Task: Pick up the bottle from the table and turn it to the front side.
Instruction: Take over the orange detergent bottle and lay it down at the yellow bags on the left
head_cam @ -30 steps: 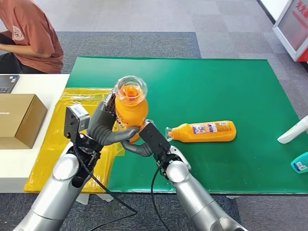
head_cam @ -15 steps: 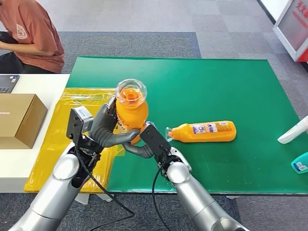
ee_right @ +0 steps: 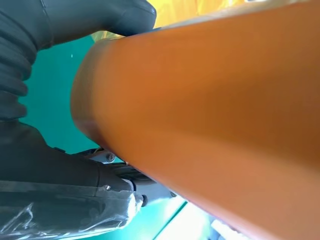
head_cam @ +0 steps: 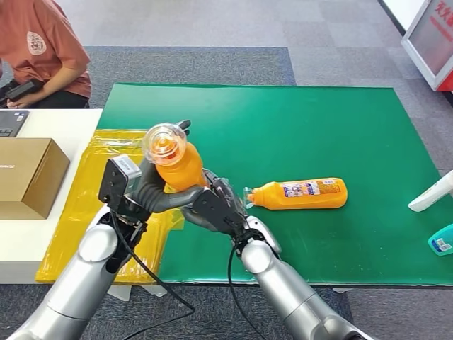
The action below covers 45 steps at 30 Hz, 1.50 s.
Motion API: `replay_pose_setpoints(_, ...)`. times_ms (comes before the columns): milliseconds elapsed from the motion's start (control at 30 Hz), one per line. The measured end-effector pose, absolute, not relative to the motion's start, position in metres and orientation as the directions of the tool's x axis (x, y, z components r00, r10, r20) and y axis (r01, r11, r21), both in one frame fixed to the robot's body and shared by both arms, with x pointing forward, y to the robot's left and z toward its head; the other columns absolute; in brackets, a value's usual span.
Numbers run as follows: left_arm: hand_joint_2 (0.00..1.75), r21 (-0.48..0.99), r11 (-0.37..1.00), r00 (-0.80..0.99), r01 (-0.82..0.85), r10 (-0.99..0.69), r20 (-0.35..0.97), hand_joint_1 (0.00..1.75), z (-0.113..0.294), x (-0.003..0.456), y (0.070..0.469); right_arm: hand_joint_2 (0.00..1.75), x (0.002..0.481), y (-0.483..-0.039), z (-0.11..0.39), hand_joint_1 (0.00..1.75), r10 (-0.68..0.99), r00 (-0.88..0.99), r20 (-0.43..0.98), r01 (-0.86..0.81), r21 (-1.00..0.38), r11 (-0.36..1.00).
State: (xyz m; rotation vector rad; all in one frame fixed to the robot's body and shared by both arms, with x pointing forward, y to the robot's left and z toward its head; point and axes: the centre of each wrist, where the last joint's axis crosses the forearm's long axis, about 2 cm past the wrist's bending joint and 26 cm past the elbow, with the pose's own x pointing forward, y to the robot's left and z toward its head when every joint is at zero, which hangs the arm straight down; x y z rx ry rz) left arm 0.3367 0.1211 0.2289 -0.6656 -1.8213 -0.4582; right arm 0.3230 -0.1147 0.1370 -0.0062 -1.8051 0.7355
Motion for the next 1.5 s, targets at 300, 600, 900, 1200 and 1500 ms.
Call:
replay_pose_setpoints(300, 1.75, 0.005, 0.771, -0.255, 0.637, 0.205, 0.945, 1.75, 0.23, 0.34, 0.122, 1.75, 0.327, -0.111, 0.136, 1.75, 0.404, -0.384, 0.83, -0.316, -0.529, 0.788)
replay_pose_setpoints(600, 1.75, -0.005, 0.772, -0.24, 0.636, 0.205, 0.949, 1.75, 0.227, 0.341, 0.123, 1.75, 0.326, -0.109, 0.131, 1.75, 0.417, -0.378, 0.827, -0.319, -0.539, 0.78)
replay_pose_setpoints(900, 1.75, -0.035, 0.779, -0.229, 0.626, 0.226, 0.947, 1.75, 0.225, 0.341, 0.124, 1.75, 0.326, -0.108, 0.13, 1.75, 0.418, -0.382, 0.824, -0.316, -0.542, 0.779)
replay_pose_setpoints(1200, 1.75, -0.116, 0.825, -0.225, 0.553, 0.282, 0.933, 1.75, 0.218, 0.339, 0.128, 1.75, 0.326, -0.106, 0.129, 0.0, 0.429, -0.383, 0.818, -0.305, -0.55, 0.777)
replay_pose_setpoints(1500, 1.75, -0.1, 0.9, -0.293, 0.424, 0.241, 0.925, 1.75, 0.215, 0.343, 0.147, 1.75, 0.326, -0.111, 0.126, 0.0, 0.442, -0.372, 0.816, -0.284, -0.554, 0.783)
